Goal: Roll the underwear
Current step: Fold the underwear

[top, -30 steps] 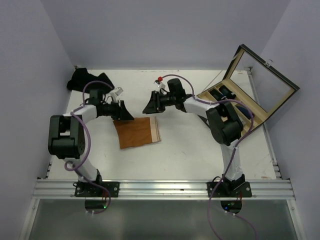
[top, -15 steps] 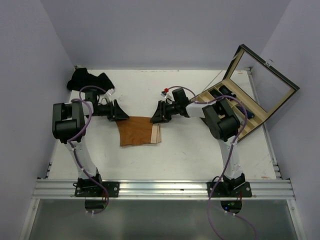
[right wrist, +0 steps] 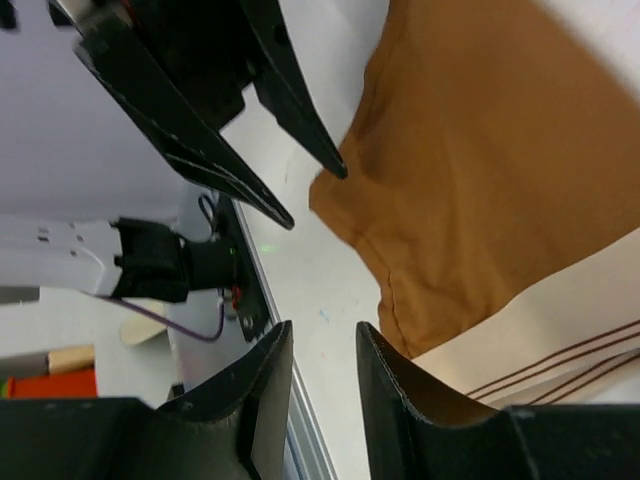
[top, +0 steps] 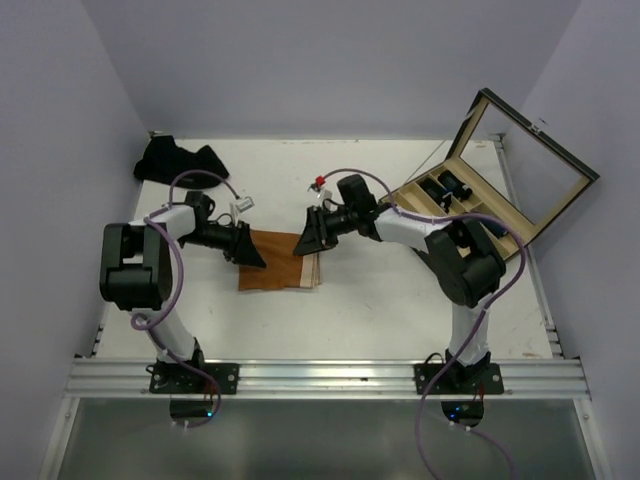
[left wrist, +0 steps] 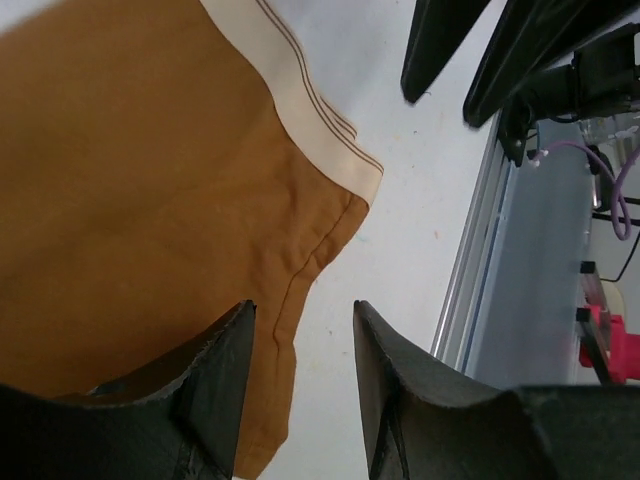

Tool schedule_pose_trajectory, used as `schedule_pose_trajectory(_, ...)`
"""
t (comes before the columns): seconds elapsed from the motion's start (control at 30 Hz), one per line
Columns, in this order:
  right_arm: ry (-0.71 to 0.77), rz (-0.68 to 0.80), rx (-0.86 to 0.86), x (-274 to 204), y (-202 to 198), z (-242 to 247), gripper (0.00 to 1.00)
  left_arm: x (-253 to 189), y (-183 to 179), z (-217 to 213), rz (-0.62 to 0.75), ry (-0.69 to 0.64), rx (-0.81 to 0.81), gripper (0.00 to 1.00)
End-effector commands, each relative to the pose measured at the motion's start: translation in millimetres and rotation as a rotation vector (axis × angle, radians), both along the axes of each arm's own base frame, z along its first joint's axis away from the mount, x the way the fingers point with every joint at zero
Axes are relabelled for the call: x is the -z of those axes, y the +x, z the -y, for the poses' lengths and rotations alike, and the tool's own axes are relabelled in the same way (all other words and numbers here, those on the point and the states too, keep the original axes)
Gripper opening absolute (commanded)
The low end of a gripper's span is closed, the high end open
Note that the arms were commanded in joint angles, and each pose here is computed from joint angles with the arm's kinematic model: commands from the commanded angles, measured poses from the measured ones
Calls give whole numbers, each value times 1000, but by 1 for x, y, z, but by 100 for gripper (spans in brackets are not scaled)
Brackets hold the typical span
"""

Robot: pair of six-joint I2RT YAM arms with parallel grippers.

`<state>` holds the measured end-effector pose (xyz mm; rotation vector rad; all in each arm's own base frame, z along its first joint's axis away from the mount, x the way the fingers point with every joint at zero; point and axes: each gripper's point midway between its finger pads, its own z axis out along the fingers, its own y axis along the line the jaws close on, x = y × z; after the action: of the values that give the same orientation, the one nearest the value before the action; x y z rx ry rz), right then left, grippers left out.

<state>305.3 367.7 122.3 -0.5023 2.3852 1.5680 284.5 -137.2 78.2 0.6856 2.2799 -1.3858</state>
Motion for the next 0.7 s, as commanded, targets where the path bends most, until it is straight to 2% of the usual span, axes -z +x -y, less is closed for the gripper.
schedule_pose_trajectory(0.0, -69, -142, -101, 47, -43, 0, 35, 13, -12, 2, -21, 0, 21, 47)
schedule_pose_trajectory(0.1, -155, -231, -108, 90, -49, 7, 34, 40, -7, -1, -106, 59, 20, 45)
schedule_pose_trajectory(0.2, -272, -246, -66, 125, -42, 24, 33, 71, -1, -14, -159, 169, -20, 43)
schedule_pose_trajectory(0.23, -279, -248, -60, 127, -40, 26, 33, 78, 1, -19, -168, 210, -35, 43)
schedule_pose_trajectory(0.3, -248, -238, -46, 113, -31, 26, 34, 75, 9, -20, -137, 212, -30, 45)
schedule_pose_trajectory(0.37, -186, -193, -39, 86, -20, 19, 39, 52, 13, -16, -51, 163, 10, 49)
schedule_pose_trajectory(0.4, -122, -169, -46, 54, -19, 14, 41, 40, 18, -15, 10, 149, 21, 51)
schedule_pose_trajectory(0.47, -63, -141, -35, 24, -14, 15, 42, 6, 30, -12, 172, 143, 32, 54)
schedule_pose_trajectory(0.53, -18, -92, -34, -7, -16, 21, 38, -19, 39, -16, 310, 207, 21, 55)
schedule_pose_trajectory(0.63, -68, -110, 17, 3, -20, 44, 29, -42, 54, -2, 554, 308, 25, 57)
schedule_pose_trajectory(0.67, -107, -134, 39, 20, -26, 52, 26, -46, 53, 10, 606, 325, 43, 58)
